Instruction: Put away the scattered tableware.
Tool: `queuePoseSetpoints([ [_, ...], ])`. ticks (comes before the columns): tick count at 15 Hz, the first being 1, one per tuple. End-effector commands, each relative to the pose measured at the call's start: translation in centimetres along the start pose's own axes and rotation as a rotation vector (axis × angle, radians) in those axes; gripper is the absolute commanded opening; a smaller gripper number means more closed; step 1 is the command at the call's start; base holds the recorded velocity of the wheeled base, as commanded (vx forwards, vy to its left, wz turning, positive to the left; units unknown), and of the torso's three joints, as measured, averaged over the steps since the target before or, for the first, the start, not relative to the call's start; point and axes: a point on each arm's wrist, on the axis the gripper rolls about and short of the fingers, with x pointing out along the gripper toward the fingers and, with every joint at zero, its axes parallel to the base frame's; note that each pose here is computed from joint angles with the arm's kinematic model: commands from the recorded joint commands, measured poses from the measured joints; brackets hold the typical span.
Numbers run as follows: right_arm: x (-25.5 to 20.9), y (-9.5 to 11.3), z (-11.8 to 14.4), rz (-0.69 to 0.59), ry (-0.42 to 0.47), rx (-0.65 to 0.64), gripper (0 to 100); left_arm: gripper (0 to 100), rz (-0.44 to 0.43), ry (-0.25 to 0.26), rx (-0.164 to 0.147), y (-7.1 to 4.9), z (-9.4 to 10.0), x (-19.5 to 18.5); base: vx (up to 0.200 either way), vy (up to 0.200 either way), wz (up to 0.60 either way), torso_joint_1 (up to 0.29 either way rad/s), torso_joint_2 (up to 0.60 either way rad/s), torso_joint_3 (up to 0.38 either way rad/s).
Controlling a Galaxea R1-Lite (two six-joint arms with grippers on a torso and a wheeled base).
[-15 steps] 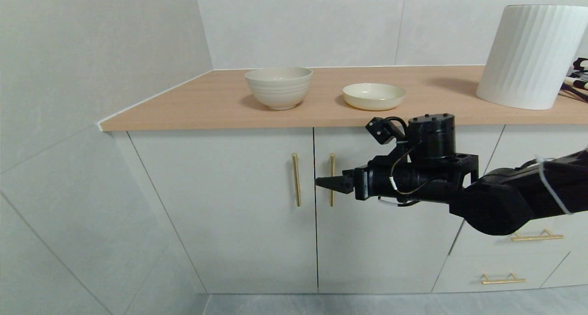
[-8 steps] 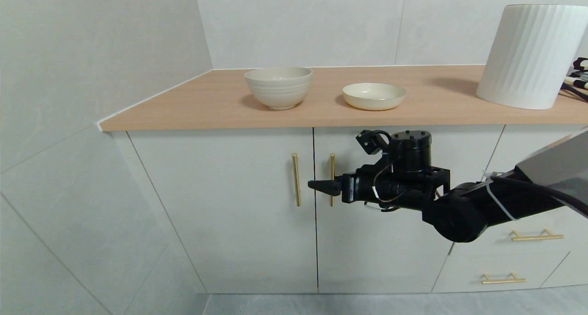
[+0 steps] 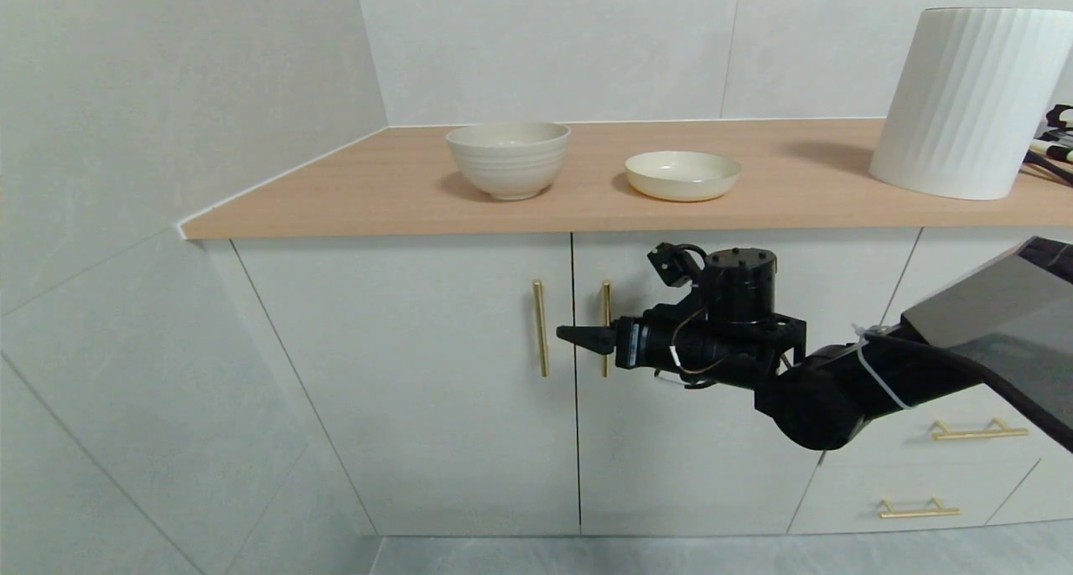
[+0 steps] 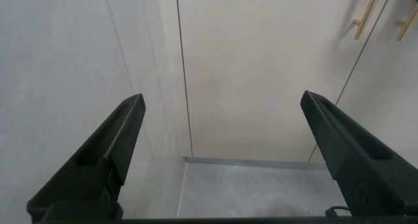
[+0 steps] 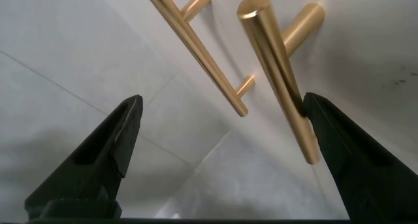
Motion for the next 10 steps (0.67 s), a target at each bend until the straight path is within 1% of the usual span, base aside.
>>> queuePoseSetpoints([
  [1, 0.2, 0.5, -0.1, 0.016, 0.002, 0.01, 100, 100, 0.0, 0.0, -0.001, 0.0, 0.0, 0.0, 0.0, 0.0, 0.0, 0.0, 0.0, 0.0],
  [3, 0.2, 0.7, -0.1, 0.028, -0.015, 0.005, 100, 100, 0.0, 0.0, -0.001, 0.0, 0.0, 0.0, 0.0, 0.0, 0.0, 0.0, 0.0, 0.0],
  [7, 0.2, 1.5, -0.6, 0.046, 0.003, 0.03, 100, 100, 0.0, 0.0, -0.001, 0.0, 0.0, 0.0, 0.0, 0.0, 0.0, 0.0, 0.0, 0.0],
  [10, -0.2, 2.1, -1.2, 0.063, 0.004, 0.024, 100, 100, 0.0, 0.0, -0.001, 0.0, 0.0, 0.0, 0.0, 0.0, 0.0, 0.0, 0.0, 0.0],
])
